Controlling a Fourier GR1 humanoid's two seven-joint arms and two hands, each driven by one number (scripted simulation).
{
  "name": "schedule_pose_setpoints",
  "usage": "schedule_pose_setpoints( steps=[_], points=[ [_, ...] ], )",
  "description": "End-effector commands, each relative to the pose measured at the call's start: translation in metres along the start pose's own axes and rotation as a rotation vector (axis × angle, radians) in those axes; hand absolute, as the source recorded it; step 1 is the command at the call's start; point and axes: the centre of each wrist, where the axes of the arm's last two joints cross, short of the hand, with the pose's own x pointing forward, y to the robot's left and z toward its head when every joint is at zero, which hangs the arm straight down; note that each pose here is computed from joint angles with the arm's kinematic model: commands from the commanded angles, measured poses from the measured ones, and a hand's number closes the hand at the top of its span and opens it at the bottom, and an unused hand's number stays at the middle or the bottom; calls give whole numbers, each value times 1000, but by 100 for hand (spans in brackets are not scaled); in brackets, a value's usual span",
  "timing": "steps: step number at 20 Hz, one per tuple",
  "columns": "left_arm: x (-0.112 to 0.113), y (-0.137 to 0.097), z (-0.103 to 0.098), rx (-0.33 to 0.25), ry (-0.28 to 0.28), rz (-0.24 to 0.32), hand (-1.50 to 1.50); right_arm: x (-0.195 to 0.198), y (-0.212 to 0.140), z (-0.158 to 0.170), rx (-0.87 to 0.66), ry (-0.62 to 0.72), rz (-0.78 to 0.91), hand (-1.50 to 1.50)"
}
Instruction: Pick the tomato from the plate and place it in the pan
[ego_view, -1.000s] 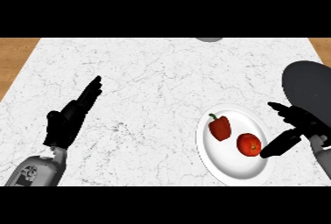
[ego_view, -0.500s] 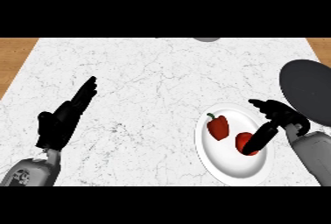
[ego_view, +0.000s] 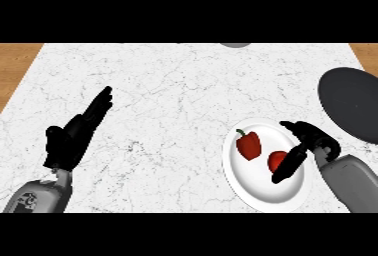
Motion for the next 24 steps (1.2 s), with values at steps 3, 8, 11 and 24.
schedule_pose_setpoints(
  steps=[3, 8, 11, 24],
  points=[
    [-10, 11, 7, -3, 14, -12, 0, -9, 13, -1, -2, 108, 38, -150],
    [-1, 7, 5, -5, 4, 0, 0, -19, 28, -13, -12, 93, 37, -150],
    [-8, 1, -1, 14, -11, -7, 0, -15, 35, -11, 28, 63, 40, -150],
    [11, 15, 14, 8, 14, 3, 0, -7, 51, -29, 55, -16, 95, 150]
  ],
)
